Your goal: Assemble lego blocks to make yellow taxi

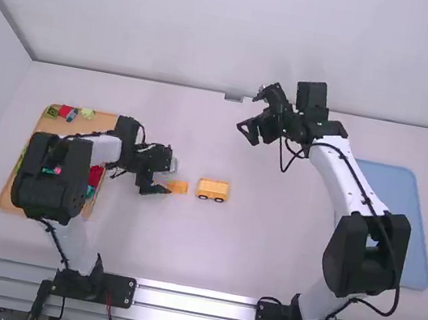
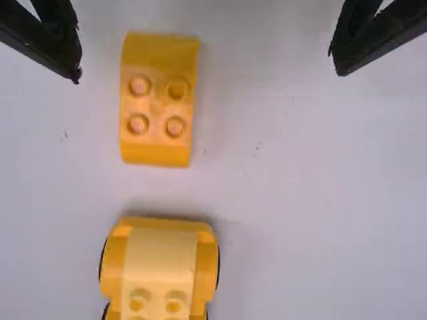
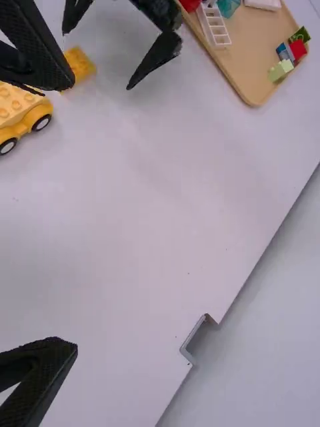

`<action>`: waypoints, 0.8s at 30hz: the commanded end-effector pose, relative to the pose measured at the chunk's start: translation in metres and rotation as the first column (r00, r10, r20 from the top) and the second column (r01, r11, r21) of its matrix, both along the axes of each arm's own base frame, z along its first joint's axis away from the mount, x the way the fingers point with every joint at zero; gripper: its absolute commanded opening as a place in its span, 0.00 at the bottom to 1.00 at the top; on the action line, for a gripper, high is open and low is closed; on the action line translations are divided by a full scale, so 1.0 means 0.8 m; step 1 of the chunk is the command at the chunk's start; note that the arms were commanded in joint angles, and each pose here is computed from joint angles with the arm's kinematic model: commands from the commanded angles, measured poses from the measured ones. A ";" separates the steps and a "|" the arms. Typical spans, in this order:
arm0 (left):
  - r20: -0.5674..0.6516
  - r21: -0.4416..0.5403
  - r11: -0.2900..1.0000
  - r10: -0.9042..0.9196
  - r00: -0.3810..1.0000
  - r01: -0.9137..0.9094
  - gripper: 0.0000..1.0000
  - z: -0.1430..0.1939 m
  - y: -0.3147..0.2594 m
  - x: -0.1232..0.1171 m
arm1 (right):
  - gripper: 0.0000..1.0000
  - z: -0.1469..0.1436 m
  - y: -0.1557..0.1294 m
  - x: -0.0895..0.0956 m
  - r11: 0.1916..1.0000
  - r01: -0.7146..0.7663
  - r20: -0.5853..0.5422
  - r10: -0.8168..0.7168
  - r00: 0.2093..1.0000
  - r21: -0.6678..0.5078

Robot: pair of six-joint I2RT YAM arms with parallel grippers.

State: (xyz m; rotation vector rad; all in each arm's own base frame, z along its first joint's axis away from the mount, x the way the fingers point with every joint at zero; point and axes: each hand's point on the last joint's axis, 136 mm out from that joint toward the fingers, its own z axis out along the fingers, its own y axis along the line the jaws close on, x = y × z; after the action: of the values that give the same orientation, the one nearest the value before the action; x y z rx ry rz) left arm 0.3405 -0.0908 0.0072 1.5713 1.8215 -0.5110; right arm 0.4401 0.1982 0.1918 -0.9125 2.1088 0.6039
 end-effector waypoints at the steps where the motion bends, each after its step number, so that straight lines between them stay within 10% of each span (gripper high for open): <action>1: 0.018 -0.170 0.985 -0.001 1.000 0.004 0.99 0.002 -0.004 -0.017 | 0.99 0.015 0.000 0.002 1.000 -0.014 0.040 0.014 0.999 -0.002; 24: -0.030 -0.388 0.921 -0.052 0.998 0.036 0.96 -0.016 -0.019 -0.010 | 0.99 0.013 0.000 0.000 0.999 -0.039 0.056 0.040 0.998 -0.022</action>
State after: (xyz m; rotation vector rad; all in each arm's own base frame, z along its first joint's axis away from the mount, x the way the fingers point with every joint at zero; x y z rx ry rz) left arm 0.3353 -0.0992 -0.0053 1.2948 1.6871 -0.8646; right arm 0.4385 0.1979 0.1903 -0.9748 2.0819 0.5746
